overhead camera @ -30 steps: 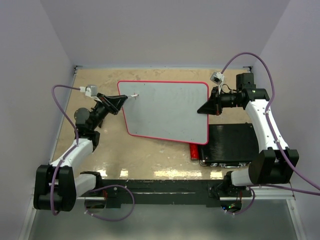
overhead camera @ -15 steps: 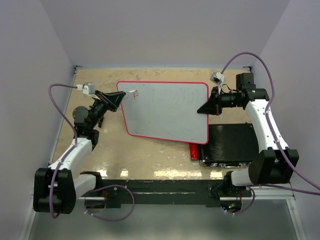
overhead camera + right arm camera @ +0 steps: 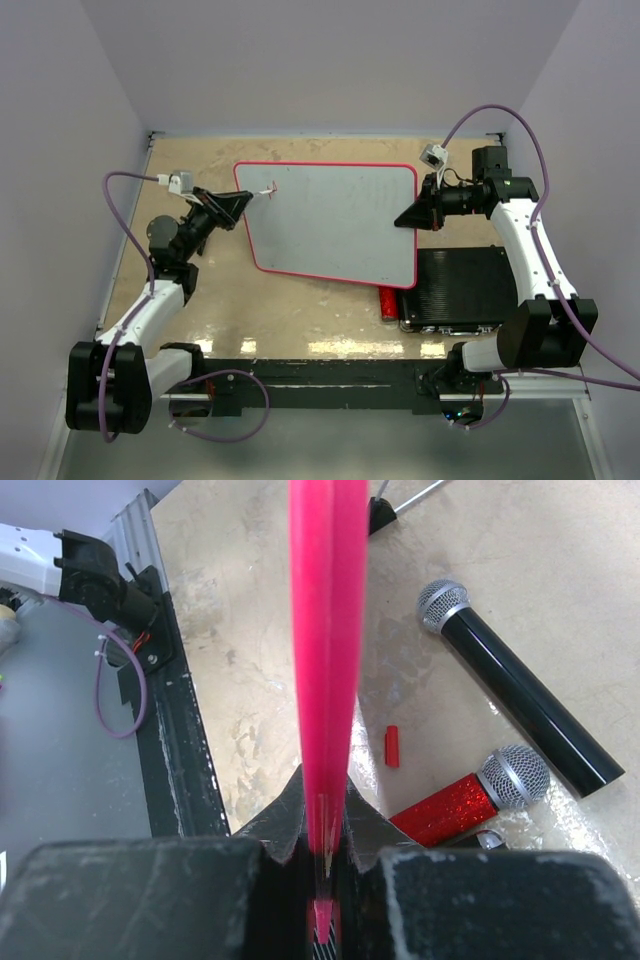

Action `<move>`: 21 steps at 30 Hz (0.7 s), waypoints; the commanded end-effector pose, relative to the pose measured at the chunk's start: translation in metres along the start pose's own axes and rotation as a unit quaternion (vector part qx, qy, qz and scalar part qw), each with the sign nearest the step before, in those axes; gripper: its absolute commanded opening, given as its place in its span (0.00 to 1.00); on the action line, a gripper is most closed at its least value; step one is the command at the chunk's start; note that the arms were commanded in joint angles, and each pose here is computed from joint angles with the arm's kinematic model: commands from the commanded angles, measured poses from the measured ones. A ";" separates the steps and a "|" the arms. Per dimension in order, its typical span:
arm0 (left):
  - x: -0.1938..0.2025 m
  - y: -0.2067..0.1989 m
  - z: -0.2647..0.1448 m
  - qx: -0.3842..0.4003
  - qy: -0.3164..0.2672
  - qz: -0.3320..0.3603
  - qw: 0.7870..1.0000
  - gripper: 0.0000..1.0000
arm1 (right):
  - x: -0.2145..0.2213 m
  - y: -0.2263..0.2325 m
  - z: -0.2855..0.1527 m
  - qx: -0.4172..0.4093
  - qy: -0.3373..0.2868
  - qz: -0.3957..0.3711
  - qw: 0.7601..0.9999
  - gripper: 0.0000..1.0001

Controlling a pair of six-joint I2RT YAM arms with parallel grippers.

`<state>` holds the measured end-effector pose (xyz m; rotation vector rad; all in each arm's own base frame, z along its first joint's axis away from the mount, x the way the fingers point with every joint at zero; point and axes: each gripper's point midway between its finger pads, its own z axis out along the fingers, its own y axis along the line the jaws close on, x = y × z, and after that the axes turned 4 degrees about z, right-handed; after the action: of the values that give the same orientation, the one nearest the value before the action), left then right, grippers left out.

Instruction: Write a sentence on the whiteboard

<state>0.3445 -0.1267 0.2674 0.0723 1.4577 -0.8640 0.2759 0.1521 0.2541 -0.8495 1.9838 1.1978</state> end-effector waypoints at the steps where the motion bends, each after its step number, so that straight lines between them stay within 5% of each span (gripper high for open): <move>1: 0.030 0.003 -0.012 0.000 0.041 -0.001 0.999 0.00 | -0.010 0.006 0.000 -0.006 -0.008 -0.049 0.999 0.00; 9: 0.041 -0.001 -0.020 0.009 0.054 -0.010 0.998 0.00 | -0.011 0.007 -0.001 -0.006 -0.009 -0.049 0.999 0.00; 21: -0.013 -0.030 -0.016 0.032 0.000 0.020 0.999 0.00 | -0.011 0.007 -0.001 -0.005 -0.009 -0.051 0.999 0.00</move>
<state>0.3184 -0.1338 0.2535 0.1026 1.5226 -0.9126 0.2766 0.1523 0.2539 -0.8702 1.9686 1.1864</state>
